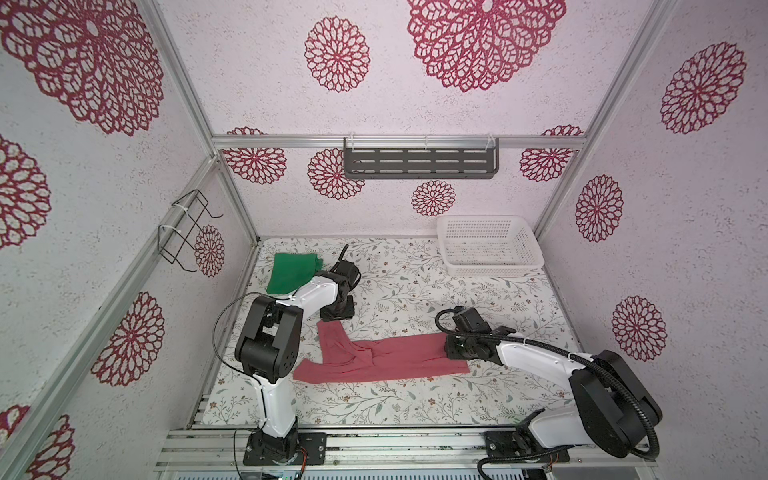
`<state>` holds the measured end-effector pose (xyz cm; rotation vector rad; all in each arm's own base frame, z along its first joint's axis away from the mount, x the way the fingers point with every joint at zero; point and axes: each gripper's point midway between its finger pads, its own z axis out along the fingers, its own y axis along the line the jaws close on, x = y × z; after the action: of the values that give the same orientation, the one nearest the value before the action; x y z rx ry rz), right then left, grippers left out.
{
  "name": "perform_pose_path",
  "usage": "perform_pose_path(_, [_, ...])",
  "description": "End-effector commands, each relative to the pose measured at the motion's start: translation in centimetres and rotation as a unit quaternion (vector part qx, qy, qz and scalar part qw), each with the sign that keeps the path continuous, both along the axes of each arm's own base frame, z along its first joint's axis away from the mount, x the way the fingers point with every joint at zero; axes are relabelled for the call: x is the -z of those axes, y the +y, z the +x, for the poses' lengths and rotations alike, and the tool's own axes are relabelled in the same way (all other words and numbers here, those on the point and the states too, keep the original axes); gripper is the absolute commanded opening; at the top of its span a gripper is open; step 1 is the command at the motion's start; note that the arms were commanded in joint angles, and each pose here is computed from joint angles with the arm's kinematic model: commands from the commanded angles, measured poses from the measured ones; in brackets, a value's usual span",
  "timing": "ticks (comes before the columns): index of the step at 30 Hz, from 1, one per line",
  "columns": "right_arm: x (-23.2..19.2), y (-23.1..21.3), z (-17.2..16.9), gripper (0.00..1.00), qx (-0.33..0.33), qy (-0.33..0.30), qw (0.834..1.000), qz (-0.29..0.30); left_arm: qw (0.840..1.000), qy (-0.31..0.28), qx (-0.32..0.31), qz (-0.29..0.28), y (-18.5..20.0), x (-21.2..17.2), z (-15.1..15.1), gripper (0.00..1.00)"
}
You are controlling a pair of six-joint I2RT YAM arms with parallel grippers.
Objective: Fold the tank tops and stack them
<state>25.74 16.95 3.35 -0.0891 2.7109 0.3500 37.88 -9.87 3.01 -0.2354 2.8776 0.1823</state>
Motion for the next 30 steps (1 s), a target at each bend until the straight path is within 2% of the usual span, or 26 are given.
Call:
perform_pose_path(1, [-0.1,0.1,0.1,0.31,-0.008,-0.005,1.000,-0.003,1.000,0.021,0.013,0.007,0.1,1.7,0.2,0.48])
perform_pose_path(5, [-0.1,0.0,0.1,0.31,-0.007,-0.007,1.000,-0.006,0.999,0.038,0.009,0.015,0.4,2.7,-0.3,0.39])
perform_pose_path(13, [1.0,-0.2,0.3,0.31,0.000,-0.006,1.000,-0.012,0.999,0.023,0.003,0.025,1.0,1.7,-0.3,0.00])
perform_pose_path(15, [1.4,-0.3,0.3,0.31,0.005,-0.006,1.000,-0.011,0.999,0.021,0.002,0.031,1.3,1.5,-0.3,0.00])
perform_pose_path(16, [1.6,-0.4,0.3,0.31,0.008,-0.005,1.000,-0.011,1.000,0.002,0.001,0.028,1.3,-0.1,0.0,0.00])
perform_pose_path(22, [2.8,-0.9,0.2,0.31,0.025,-0.006,1.000,-0.015,0.998,-0.059,-0.017,0.030,2.5,-4.1,-0.8,0.00])
perform_pose_path(27, [3.7,-1.1,0.0,0.31,0.043,-0.006,0.999,-0.009,0.990,-0.116,-0.066,0.034,4.8,-6.6,-3.6,0.00])
perform_pose_path(30, [4.0,-1.3,-0.1,0.31,0.052,-0.006,0.999,-0.005,0.984,-0.138,-0.109,0.022,6.0,-6.0,-6.3,0.00])
